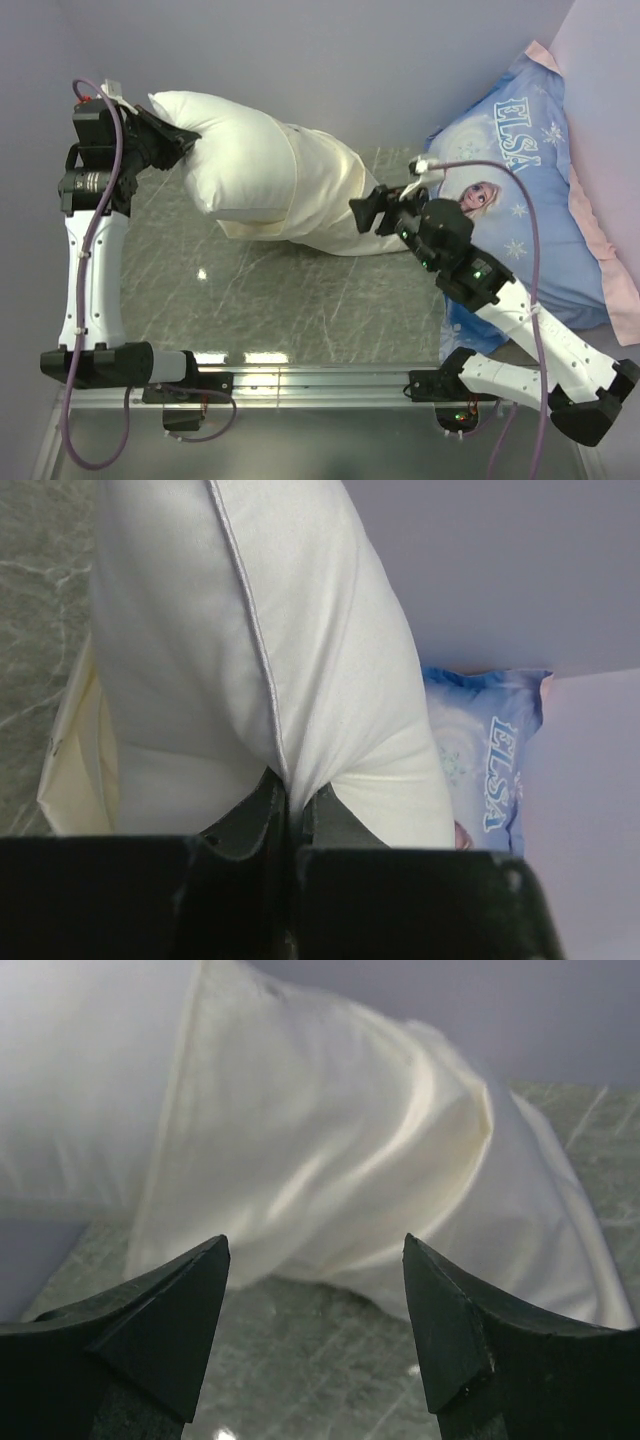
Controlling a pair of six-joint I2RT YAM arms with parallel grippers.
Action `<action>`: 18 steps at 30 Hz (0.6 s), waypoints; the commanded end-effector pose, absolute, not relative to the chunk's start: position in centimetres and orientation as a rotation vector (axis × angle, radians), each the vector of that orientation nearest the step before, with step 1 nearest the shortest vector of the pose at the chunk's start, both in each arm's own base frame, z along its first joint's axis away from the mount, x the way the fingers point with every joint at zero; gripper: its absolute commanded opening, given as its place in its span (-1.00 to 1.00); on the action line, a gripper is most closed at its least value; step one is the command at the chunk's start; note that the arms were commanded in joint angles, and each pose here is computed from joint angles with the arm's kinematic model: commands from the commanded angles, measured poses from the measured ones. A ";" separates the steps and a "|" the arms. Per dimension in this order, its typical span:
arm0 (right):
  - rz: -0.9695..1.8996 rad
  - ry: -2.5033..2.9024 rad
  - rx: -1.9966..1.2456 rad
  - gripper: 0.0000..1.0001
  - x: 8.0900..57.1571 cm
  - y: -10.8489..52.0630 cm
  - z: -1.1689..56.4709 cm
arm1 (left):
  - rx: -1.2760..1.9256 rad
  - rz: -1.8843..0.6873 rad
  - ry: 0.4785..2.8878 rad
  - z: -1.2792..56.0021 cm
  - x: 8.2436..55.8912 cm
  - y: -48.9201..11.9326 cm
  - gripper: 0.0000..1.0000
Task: Remove the pillowcase from the pillow
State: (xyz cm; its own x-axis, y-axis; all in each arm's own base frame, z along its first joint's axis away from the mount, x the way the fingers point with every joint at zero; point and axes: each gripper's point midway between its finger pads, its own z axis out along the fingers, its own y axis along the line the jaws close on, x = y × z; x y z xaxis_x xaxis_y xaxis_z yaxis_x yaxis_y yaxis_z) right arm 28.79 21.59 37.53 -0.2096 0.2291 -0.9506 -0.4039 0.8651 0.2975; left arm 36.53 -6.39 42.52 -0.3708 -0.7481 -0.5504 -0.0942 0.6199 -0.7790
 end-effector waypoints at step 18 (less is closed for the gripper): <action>0.468 1.999 0.163 -0.97 37.3 19.7 18.1 | -0.438 -1.001 1.530 56.7 34.8 -6.2 -0.99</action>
State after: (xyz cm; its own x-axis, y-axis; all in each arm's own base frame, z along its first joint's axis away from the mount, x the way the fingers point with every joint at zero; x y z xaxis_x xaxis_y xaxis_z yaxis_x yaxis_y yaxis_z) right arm 35.90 19.64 16.50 -0.5077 0.2385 -0.8279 -0.1015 0.9377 0.3324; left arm 37.22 -6.10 48.45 -0.3697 -0.7653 -0.5269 0.0229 0.5594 -0.8286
